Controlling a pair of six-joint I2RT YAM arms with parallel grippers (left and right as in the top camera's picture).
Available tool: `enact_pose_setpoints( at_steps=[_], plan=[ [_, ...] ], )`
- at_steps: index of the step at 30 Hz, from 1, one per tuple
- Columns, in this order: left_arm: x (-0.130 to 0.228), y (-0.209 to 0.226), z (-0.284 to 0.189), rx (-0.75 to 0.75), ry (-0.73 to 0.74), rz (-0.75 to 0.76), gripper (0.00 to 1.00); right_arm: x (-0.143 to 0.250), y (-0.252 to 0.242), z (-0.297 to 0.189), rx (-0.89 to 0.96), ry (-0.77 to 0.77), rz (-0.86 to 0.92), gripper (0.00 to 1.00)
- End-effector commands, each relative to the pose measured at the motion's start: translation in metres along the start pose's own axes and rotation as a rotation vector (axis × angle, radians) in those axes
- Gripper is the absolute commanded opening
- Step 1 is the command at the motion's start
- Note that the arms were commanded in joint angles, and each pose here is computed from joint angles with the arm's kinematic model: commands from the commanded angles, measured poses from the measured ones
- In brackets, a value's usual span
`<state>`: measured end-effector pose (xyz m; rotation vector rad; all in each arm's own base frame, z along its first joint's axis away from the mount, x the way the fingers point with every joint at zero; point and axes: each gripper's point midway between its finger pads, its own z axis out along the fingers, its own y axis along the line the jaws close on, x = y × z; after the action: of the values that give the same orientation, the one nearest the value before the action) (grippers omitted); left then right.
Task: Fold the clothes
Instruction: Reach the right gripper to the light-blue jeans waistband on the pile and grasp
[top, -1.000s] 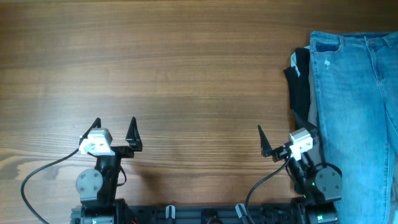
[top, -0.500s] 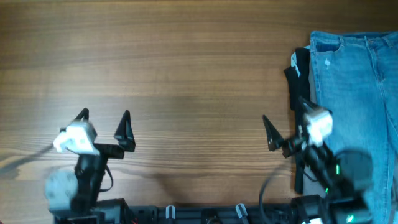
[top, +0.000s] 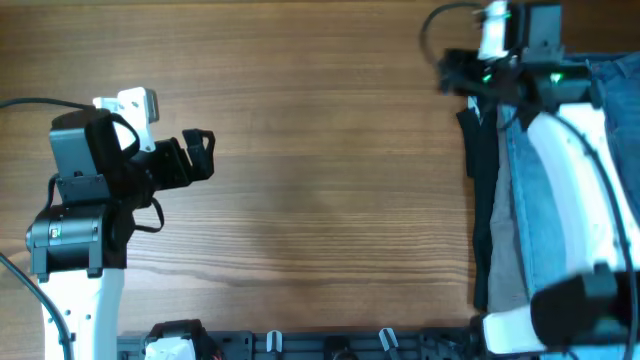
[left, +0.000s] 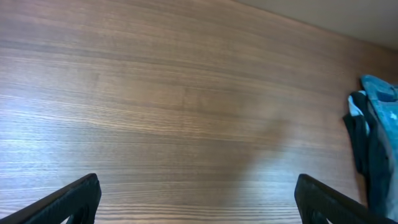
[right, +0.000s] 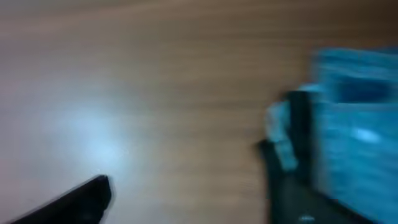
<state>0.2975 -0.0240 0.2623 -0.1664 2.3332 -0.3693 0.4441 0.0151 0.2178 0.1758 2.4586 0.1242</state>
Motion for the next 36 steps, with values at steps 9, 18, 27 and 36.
enact_pose_setpoints(
  at_steps=[9, 18, 27, 36],
  plan=[
    [-0.002, 0.000, 0.017, 0.016, 0.051, -0.020, 0.97, 0.052, -0.144, 0.160, 0.100, 0.183, 0.350, 0.68],
    [0.009, 0.007, 0.046, 0.018, 0.148, -0.049, 0.93, 0.086, -0.187, 0.152, 0.440, 0.279, 0.283, 0.31],
    [0.017, 0.008, 0.043, 0.012, 0.178, -0.058, 0.97, 0.053, -0.152, 0.126, 0.010, 0.216, 0.135, 0.42],
    [0.012, 0.007, 0.044, 0.015, 0.159, -0.053, 1.00, 0.064, -0.158, 0.127, 0.079, 0.251, 0.201, 0.59]
  ],
)
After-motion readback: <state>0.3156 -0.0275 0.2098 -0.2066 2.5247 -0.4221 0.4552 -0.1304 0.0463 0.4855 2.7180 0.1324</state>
